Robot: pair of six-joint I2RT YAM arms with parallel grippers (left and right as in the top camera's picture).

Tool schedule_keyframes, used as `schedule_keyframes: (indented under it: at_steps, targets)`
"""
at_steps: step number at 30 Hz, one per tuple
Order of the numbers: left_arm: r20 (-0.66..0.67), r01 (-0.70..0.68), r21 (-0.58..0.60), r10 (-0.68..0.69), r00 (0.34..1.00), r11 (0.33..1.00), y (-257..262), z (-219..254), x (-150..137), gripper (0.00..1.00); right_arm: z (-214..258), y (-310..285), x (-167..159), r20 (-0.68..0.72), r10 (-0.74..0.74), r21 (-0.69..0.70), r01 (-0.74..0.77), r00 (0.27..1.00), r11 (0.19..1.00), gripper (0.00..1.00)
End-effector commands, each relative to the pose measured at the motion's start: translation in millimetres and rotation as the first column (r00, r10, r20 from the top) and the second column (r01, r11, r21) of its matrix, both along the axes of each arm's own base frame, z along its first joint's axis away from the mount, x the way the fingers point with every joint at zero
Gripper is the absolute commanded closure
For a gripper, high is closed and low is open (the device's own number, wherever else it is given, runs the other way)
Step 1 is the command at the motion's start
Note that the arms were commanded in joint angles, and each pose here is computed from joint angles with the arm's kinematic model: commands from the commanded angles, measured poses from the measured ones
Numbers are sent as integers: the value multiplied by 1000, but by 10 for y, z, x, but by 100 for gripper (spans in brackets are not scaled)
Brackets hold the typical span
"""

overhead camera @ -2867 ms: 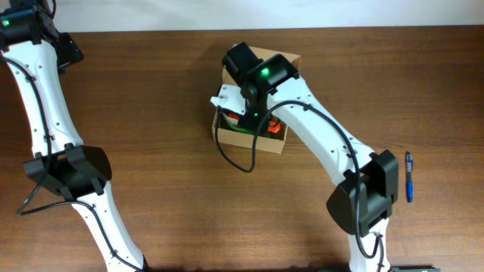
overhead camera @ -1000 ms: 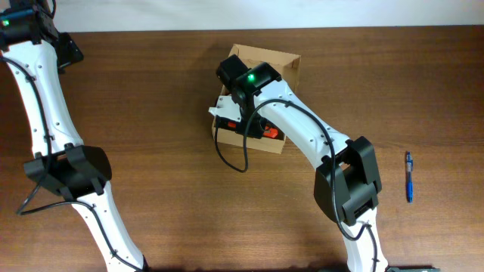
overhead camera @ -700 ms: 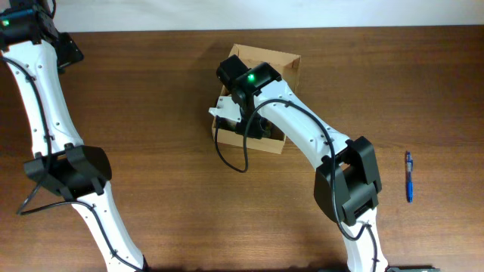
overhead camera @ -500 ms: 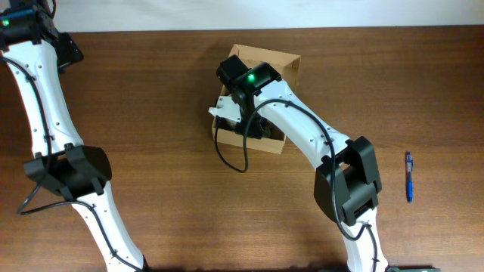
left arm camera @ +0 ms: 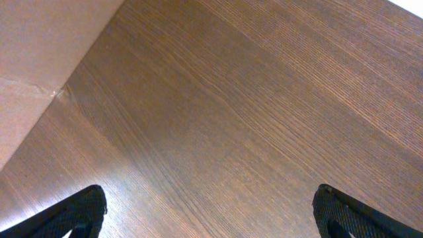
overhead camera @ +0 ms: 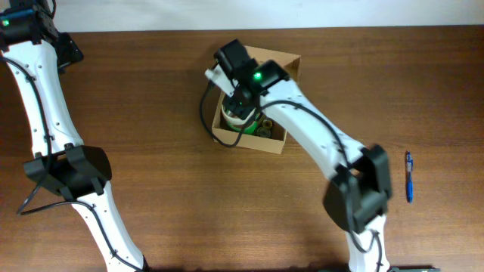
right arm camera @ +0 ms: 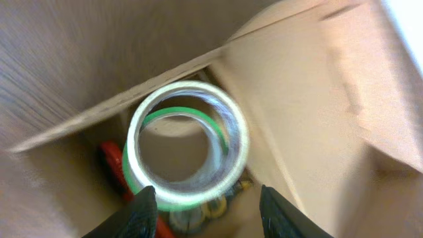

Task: Pack container
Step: 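Move the right gripper to the blue pen and grasp it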

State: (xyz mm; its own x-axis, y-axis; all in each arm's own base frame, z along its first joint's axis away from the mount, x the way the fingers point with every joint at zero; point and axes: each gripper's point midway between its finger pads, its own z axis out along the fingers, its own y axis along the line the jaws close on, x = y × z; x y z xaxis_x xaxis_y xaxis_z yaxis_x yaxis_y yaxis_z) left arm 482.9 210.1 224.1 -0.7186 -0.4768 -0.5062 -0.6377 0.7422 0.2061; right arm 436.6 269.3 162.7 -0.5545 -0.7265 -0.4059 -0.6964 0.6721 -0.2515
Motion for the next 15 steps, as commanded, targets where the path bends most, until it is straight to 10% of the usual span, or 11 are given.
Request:
schedule_keyframes:
  at_steps: [1, 15]
  targets:
    - [22, 6, 11, -6, 1000, 1000, 7, 155, -51, 0, 795, -259, -75, 112, -210, 140, 194, 971, 971, 48]
    - [22, 6, 11, -6, 1000, 1000, 7, 155, -51, 0, 855, -2877, -553, -39, -805, 29, 806, 592, 592, 48]
